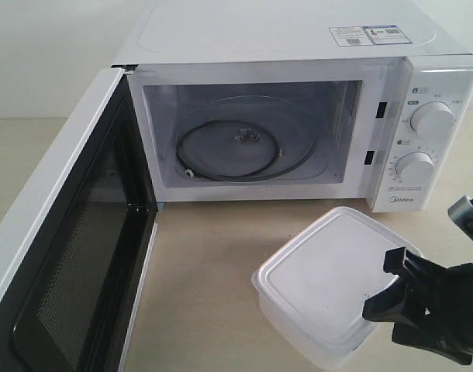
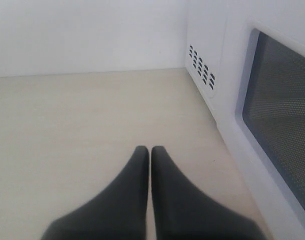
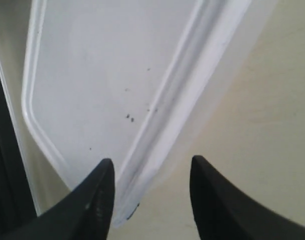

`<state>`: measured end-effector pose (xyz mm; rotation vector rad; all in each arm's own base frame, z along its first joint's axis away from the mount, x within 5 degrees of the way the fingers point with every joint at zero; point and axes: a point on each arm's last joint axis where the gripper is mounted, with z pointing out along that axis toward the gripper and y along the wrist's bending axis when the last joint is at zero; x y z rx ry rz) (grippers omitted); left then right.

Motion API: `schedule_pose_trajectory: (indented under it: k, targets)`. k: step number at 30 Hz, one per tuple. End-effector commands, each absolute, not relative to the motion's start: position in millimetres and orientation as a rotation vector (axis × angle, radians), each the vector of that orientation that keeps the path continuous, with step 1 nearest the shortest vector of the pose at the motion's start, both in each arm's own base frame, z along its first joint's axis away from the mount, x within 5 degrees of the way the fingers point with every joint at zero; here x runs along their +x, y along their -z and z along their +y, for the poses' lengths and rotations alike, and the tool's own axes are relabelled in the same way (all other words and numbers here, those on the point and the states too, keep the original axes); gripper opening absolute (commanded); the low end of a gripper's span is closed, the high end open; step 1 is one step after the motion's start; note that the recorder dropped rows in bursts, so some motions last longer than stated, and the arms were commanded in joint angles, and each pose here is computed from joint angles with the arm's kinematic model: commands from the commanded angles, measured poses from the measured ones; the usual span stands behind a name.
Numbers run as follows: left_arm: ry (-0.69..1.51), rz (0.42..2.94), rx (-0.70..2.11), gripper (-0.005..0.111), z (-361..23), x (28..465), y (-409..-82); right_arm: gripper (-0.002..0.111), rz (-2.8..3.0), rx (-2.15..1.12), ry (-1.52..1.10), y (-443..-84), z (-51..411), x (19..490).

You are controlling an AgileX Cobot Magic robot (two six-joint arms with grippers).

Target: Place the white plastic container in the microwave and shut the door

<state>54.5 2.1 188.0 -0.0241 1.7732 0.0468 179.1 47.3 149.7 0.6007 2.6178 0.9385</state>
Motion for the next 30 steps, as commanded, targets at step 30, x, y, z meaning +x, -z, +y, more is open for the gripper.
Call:
schedule_pose_trajectory:
  k: [30]
  targets:
    - [-0.048,1.776,-0.030,0.004,2,55,-187,0.046,2.460,0.756,-0.818,-142,37,185]
